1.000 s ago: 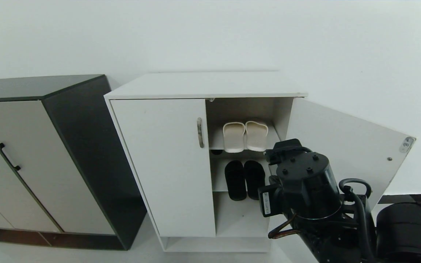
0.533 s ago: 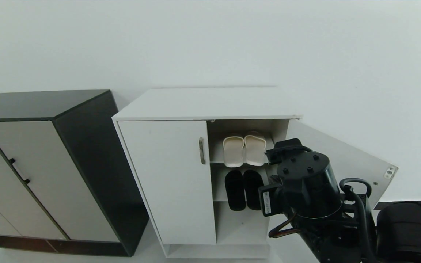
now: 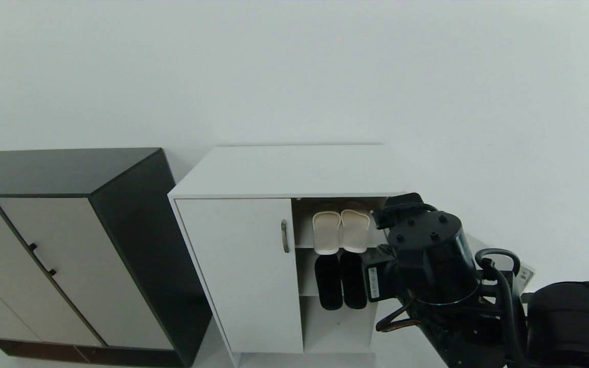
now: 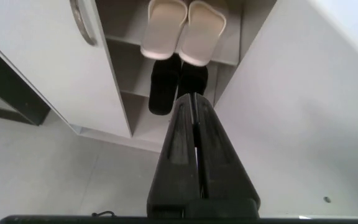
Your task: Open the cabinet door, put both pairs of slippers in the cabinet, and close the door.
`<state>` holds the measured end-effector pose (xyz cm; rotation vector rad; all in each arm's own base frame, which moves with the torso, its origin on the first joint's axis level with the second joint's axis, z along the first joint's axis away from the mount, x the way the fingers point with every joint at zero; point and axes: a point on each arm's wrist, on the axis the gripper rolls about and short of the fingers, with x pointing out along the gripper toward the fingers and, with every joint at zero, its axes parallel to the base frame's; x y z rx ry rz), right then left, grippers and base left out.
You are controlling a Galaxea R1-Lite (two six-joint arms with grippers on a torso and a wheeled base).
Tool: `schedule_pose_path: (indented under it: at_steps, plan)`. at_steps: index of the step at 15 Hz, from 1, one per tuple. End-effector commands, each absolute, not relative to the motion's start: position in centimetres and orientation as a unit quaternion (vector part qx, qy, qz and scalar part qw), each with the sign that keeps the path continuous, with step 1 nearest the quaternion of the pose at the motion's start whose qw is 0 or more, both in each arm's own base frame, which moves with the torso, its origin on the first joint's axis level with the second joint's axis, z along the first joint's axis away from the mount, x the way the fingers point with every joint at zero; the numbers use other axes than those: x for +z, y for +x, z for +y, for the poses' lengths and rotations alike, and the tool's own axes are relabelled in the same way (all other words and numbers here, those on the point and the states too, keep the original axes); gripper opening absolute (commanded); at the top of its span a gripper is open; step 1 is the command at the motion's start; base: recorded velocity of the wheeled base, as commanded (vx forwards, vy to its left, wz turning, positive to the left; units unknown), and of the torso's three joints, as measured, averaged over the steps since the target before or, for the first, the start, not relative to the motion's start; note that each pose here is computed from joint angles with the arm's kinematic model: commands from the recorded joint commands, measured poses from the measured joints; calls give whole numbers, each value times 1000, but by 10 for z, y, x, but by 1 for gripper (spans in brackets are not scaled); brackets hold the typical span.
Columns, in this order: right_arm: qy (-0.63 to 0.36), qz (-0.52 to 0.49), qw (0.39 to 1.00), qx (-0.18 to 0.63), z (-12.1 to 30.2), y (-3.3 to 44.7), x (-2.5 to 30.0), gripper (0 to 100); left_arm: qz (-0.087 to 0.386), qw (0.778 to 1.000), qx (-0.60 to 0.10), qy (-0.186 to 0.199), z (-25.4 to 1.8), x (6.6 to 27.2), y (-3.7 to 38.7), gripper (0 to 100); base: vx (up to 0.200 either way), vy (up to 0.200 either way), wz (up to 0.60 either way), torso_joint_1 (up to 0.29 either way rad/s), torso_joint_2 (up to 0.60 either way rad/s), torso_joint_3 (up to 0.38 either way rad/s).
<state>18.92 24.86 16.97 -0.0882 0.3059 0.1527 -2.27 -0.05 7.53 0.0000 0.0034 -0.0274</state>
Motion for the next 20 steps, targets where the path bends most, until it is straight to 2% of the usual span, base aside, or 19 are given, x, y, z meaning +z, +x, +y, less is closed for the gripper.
schedule_pose_path:
  at_steps: [1, 9, 16, 20]
  plan:
    - [-43, 152, 985, 76, 248, 189, 170, 0, 2, 1000, -14, 0, 0, 75, -23, 0, 0, 0, 0, 242, -544, -325]
    - [-45, 153, 984, 76, 248, 188, 169, 0, 2, 1000, -14, 0, 0, 75, -23, 0, 0, 0, 0, 239, -552, -306]
    - [-49, 153, 984, 77, 248, 188, 169, 0, 2, 1000, -14, 0, 0, 75, -23, 0, 0, 0, 0, 12, -22, -13]
    - [-49, 153, 985, 70, 245, 192, 169, 0, 2, 1000, -14, 0, 0, 75, -23, 0, 0, 0, -600, 0, -1, 1]
